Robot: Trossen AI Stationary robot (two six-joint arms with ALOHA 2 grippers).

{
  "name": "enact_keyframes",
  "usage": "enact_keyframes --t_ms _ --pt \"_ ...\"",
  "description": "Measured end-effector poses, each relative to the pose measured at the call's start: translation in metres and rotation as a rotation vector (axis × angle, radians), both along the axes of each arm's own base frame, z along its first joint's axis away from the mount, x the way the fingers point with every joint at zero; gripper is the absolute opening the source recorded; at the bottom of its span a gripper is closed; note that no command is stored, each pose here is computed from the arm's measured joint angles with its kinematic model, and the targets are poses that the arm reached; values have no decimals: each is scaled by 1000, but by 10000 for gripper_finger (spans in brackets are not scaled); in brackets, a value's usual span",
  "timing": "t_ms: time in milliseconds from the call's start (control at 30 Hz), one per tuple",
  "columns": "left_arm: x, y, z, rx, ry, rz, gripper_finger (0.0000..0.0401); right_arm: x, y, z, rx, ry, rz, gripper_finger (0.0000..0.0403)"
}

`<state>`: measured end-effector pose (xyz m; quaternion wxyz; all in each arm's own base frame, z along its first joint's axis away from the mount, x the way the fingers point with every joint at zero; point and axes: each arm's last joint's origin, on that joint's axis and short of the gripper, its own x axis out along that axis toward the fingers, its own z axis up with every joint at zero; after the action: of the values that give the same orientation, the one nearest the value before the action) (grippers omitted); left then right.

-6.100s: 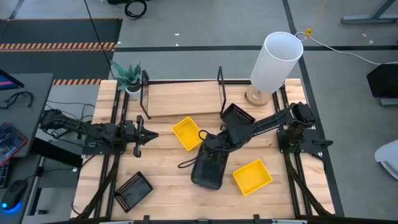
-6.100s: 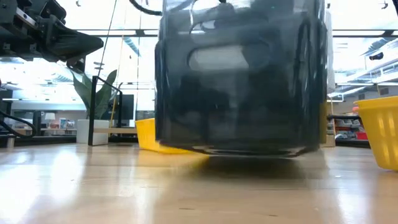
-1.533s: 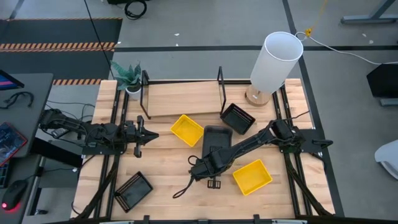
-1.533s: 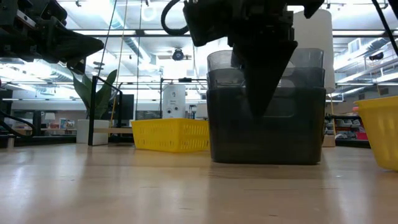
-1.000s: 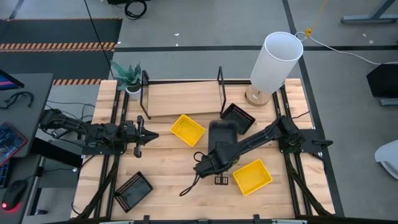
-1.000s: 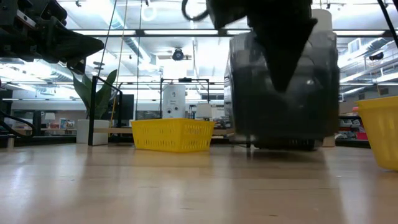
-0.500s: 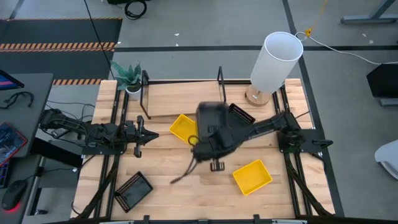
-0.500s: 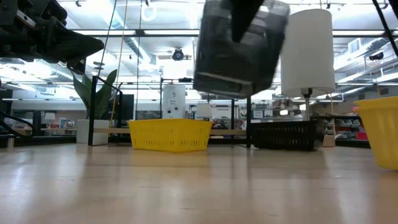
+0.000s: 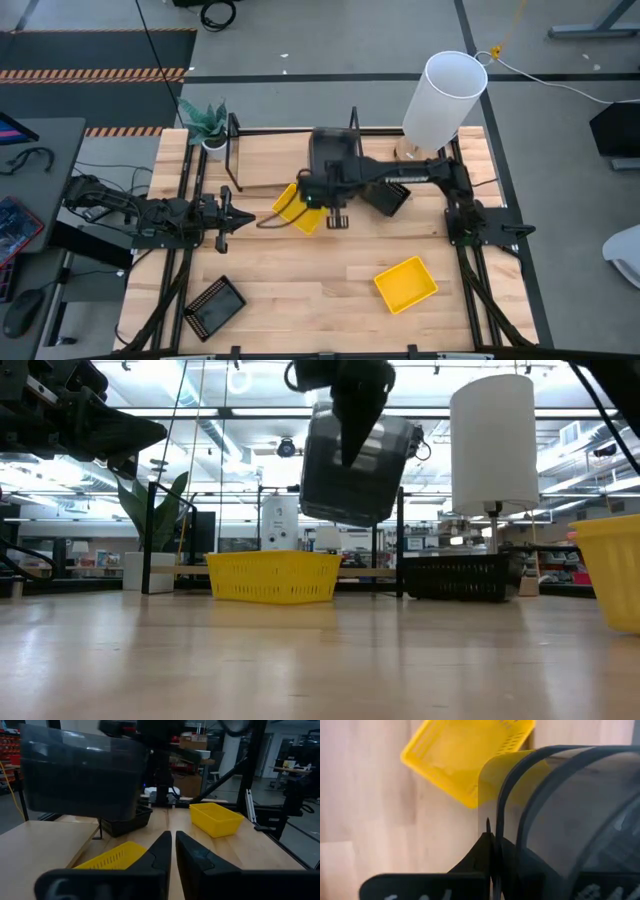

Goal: Stack baskets on shelf by color
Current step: Put the stacked gray bins on the shelf

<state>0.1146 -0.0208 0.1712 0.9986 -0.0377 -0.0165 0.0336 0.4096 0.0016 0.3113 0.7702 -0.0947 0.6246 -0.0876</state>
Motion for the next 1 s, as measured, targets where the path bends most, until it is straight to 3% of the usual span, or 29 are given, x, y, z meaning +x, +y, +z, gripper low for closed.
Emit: enact_keyframes --t_ms 433,800,1000 --pt "0 0 0 0 0 0 29 3 -75 -24 15 -10 -51 16" --pt "0 0 0 0 0 0 39 1 -94 -51 36 17 -49 19" --pt "0 0 0 0 0 -1 31 1 -98 -52 31 14 -63 45"
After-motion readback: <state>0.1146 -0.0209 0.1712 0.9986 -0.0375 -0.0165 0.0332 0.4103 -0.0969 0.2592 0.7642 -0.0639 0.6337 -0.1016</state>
